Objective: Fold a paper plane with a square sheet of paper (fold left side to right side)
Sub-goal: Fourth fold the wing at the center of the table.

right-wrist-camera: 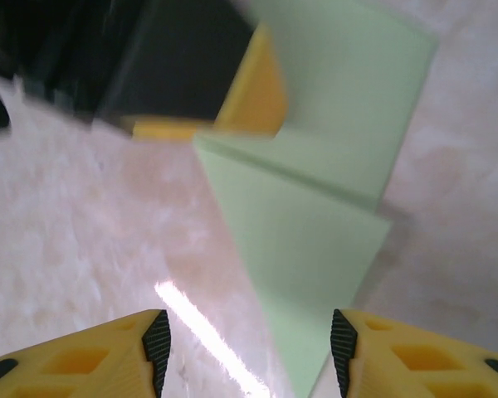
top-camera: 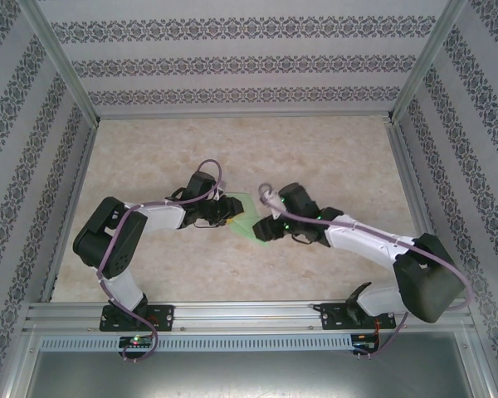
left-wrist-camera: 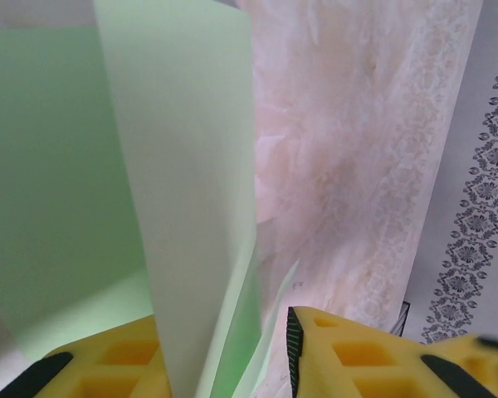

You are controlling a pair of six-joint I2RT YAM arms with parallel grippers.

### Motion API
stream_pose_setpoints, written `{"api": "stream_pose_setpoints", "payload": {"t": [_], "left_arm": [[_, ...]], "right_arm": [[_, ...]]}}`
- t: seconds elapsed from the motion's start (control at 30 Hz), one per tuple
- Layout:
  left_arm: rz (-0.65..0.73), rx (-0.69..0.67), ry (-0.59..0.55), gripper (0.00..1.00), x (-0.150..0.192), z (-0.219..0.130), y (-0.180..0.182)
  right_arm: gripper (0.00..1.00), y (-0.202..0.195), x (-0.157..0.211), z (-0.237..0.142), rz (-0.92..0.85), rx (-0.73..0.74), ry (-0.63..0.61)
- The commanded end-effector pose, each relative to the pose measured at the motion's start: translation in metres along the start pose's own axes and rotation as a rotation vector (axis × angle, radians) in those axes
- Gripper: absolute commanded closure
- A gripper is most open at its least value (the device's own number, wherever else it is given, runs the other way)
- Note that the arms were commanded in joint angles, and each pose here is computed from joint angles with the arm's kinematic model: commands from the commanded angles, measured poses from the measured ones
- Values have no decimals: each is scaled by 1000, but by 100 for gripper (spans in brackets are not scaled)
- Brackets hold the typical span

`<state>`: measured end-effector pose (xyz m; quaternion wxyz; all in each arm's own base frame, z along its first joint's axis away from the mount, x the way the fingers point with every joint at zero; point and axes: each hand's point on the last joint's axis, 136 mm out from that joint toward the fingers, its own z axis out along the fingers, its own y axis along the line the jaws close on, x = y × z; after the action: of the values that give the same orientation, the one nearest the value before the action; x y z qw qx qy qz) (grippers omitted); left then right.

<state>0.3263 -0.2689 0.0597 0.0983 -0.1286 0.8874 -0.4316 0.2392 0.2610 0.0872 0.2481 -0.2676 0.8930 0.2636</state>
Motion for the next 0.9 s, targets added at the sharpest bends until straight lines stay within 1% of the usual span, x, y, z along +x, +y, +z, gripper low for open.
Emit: {"api": "stream_pose_setpoints", "payload": {"t": [0.0, 0.17, 0.3, 0.5, 0.87], "left_arm": [[11, 58, -19, 68, -7, 0, -24], [10, 66, -21, 76, -9, -1, -29], [10, 64, -21, 78, -10, -1, -29], [10, 62, -18, 79, -9, -1, -29], [15, 56, -15, 79, -9, -1, -29]], "right_arm": [[43, -16, 16, 14, -67, 171, 30], [43, -12, 20, 32, -114, 213, 43], [44, -12, 21, 42, -122, 215, 63], [52, -13, 21, 50, -130, 221, 85], [61, -15, 21, 55, -133, 234, 95]]}}
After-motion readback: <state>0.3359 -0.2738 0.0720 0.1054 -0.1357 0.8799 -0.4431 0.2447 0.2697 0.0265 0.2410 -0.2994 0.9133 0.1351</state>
